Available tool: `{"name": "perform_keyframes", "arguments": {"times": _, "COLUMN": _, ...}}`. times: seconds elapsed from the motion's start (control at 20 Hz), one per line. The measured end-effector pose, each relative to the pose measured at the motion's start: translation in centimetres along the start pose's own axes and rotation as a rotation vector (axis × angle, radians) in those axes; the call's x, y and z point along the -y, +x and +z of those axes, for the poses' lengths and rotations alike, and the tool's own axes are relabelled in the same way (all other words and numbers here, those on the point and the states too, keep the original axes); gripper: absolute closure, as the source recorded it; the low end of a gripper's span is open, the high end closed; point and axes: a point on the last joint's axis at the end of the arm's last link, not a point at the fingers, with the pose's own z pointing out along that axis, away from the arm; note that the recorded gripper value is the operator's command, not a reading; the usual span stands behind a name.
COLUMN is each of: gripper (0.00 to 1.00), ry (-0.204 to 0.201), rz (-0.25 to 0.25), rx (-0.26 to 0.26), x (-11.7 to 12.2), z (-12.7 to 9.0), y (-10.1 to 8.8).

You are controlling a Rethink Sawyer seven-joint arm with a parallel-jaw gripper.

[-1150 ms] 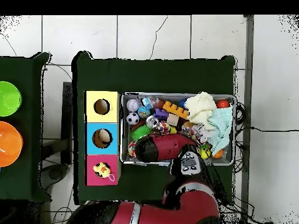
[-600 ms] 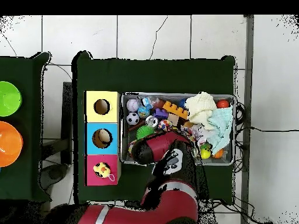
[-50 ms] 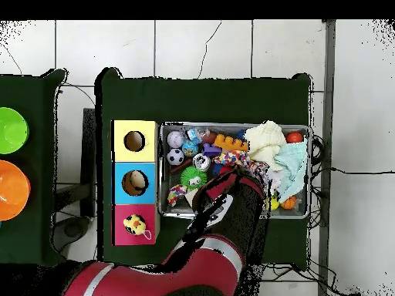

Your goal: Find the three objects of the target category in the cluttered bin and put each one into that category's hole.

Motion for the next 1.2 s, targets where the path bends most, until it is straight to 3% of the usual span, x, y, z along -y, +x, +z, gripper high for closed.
{"name": "perform_keyframes", "arguments": {"times": 0.35, "gripper": 0.0, "ry": 0.076, "rz": -0.016, "rx": 0.01, "x": 3.7, "z": 0.2, "y": 1.9}}
{"name": "perform_keyframes", "arguments": {"times": 0.6, "gripper": 0.0, "ry": 0.096, "rz": 0.045, "rx": -0.026, "x": 6.9, "z": -0.2, "y": 3.8}}
{"name": "perform_keyframes", "arguments": {"times": 0.95, "gripper": 0.0, "ry": 0.074, "rz": 0.137, "rx": -0.139, "x": 9.3, "z": -0.7, "y": 6.2}}
{"name": "perform_keyframes", "arguments": {"times": 1.2, "gripper": 0.0, "ry": 0.027, "rz": 0.212, "rx": -0.228, "x": 10.4, "z": -1.3, "y": 7.0}}
